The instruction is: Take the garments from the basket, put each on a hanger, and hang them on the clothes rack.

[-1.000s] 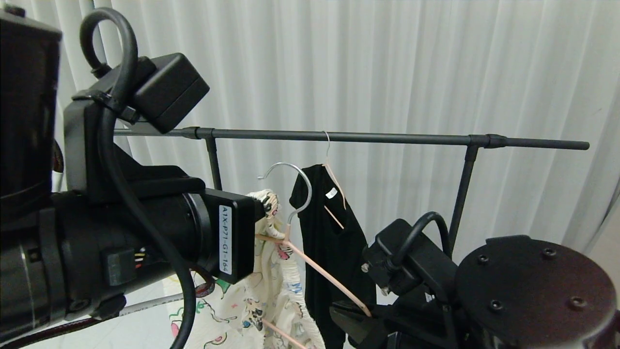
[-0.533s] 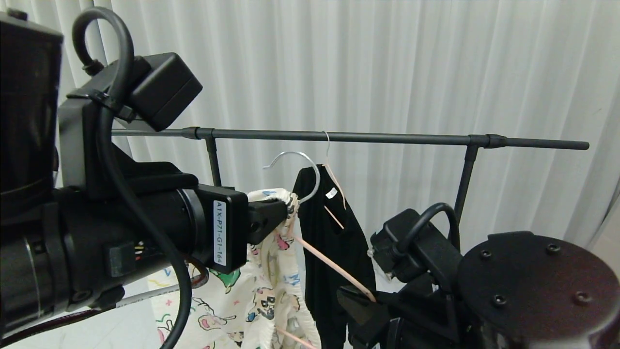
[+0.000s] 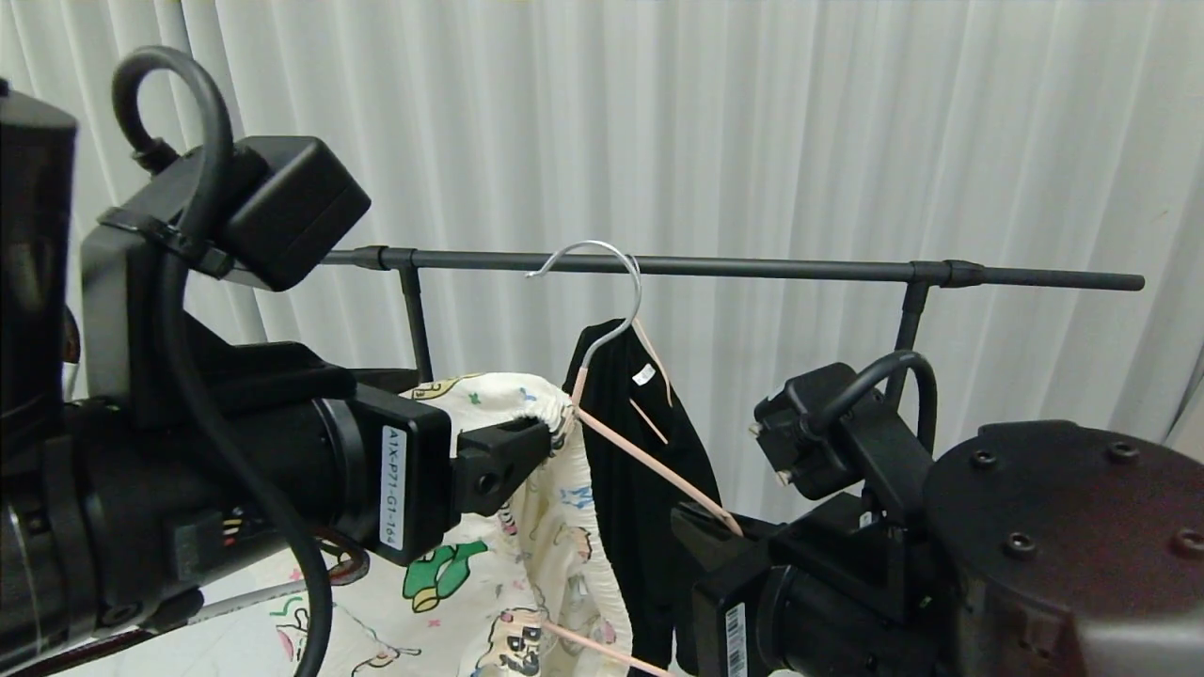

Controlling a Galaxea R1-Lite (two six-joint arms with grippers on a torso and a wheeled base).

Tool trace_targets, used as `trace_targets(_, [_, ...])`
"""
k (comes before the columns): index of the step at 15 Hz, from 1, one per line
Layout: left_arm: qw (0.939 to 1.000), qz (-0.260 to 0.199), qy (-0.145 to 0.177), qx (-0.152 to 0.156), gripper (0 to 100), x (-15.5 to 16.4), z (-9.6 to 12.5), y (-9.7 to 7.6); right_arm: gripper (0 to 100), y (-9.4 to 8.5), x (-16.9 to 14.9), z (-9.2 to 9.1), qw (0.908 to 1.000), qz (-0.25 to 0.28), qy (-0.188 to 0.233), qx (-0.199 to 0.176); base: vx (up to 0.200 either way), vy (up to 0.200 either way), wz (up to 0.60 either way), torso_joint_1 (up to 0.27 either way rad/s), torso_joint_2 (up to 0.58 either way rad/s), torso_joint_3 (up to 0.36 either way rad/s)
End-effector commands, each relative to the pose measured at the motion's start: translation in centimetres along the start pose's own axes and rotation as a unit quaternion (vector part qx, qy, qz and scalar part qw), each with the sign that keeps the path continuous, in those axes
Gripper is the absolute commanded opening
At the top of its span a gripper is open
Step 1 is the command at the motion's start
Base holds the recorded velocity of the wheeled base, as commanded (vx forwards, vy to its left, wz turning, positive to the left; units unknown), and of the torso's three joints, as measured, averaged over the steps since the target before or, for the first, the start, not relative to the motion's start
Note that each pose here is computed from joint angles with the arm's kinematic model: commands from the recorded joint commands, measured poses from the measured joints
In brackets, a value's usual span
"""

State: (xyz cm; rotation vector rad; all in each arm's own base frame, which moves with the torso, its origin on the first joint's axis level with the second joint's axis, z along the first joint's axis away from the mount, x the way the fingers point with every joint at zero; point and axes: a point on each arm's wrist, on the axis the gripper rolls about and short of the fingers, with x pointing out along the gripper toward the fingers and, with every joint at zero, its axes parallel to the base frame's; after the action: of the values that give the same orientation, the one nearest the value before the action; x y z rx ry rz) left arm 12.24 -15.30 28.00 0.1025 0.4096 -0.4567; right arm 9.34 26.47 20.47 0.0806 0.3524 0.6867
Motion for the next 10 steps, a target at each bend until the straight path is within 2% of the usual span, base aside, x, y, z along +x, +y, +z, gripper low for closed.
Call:
trace_targets(1, [0.9999, -0.003, -0.015, -0.007, 100, -1.0, 0.2, 0.4, 0, -0.2, -0.3, 0.3, 1.0000, -0.002, -0.006, 0.004, 0.000, 0.000, 0.00, 0.000, 0.00, 0.000])
trace_targets(5, [0.9962, -0.010, -0.078, -0.038, 100, -1.1, 1.7, 0.5, 0, -0.4, -0.2, 0.5, 0.9999, -0.006, -0.009, 0.006, 0.000, 0.000, 0.00, 0.000, 0.00, 0.000])
trace_targets(6, [0.9957, -0.002, -0.086, -0.036, 100, -0.9, 1.9, 0.7, 0, -0.4, -0.3, 0.6, 0.9999, -0.005, -0.011, 0.006, 0.000, 0.000, 0.00, 0.000, 0.00, 0.000])
trace_targets(10, [0.9970, 0.029, -0.069, -0.020, 100, 0.7, 1.7, 1.1, 0, -0.5, -0.6, 0.9, 0.9998, -0.004, -0.017, 0.007, 0.000, 0.000, 0.00, 0.000, 0.00, 0.000])
